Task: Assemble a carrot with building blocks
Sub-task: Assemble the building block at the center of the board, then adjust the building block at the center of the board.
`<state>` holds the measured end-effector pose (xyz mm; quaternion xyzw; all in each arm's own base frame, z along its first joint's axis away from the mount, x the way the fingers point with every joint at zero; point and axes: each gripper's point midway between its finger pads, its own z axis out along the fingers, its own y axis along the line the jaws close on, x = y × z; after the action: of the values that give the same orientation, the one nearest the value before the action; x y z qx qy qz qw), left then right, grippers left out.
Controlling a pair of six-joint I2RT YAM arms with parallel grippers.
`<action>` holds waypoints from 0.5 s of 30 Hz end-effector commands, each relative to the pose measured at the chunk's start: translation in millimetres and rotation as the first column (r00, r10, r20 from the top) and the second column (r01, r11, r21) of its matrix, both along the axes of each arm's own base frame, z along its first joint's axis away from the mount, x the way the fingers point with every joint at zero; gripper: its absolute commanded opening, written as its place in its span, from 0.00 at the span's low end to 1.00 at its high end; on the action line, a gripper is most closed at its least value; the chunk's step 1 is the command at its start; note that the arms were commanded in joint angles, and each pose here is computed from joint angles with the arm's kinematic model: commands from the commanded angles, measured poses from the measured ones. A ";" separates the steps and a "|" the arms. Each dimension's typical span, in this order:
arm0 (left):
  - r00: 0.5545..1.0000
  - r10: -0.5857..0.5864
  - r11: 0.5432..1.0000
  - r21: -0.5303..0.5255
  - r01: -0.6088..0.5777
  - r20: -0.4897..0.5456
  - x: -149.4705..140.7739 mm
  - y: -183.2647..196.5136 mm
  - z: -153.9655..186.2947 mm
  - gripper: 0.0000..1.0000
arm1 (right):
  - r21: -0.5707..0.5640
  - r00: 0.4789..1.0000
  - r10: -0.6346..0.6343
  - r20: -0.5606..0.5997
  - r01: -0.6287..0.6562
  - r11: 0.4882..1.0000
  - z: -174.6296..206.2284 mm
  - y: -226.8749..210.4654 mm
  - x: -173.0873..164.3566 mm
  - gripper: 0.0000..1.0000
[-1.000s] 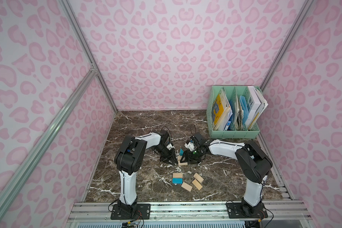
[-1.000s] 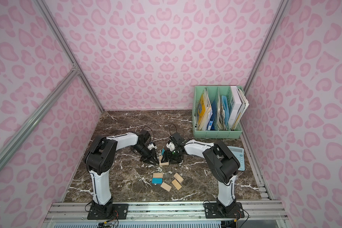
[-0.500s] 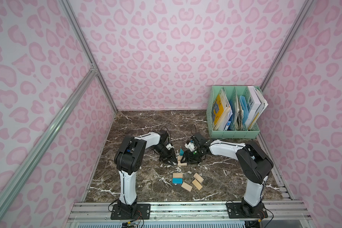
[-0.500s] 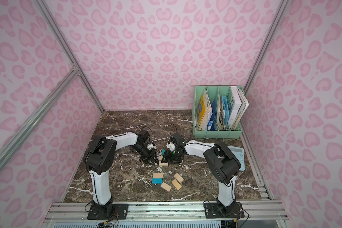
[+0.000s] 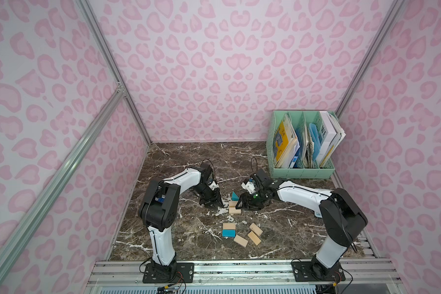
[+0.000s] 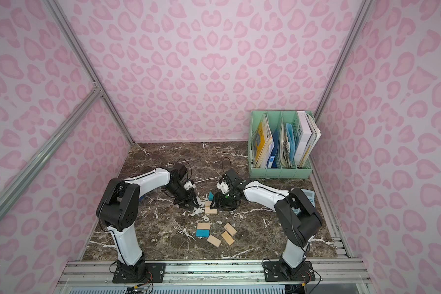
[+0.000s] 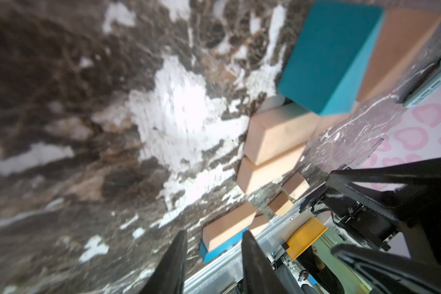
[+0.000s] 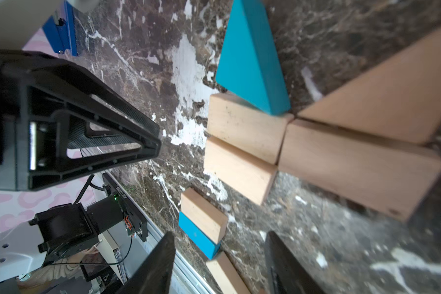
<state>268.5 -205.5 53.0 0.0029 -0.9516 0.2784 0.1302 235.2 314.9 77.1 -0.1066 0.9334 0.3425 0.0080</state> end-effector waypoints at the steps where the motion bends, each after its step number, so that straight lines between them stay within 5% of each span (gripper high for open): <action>1: 0.999 -0.040 0.998 0.045 0.040 0.001 -10.4 11.1 8.5 0.38 | -0.077 0.999 -0.005 -0.044 0.002 0.997 -3.5 -23.8 -22.2 0.59; 15: 1.000 -0.015 1.000 -0.006 0.015 -0.023 -9.1 1.8 6.0 0.38 | -0.249 0.951 -0.213 -0.225 0.156 0.956 -12.8 -86.7 -99.6 0.79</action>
<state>256.6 -199.1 56.3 -0.0044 -0.9531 0.2672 0.1420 144.1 235.8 71.6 -0.0132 0.9625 0.2627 -0.0658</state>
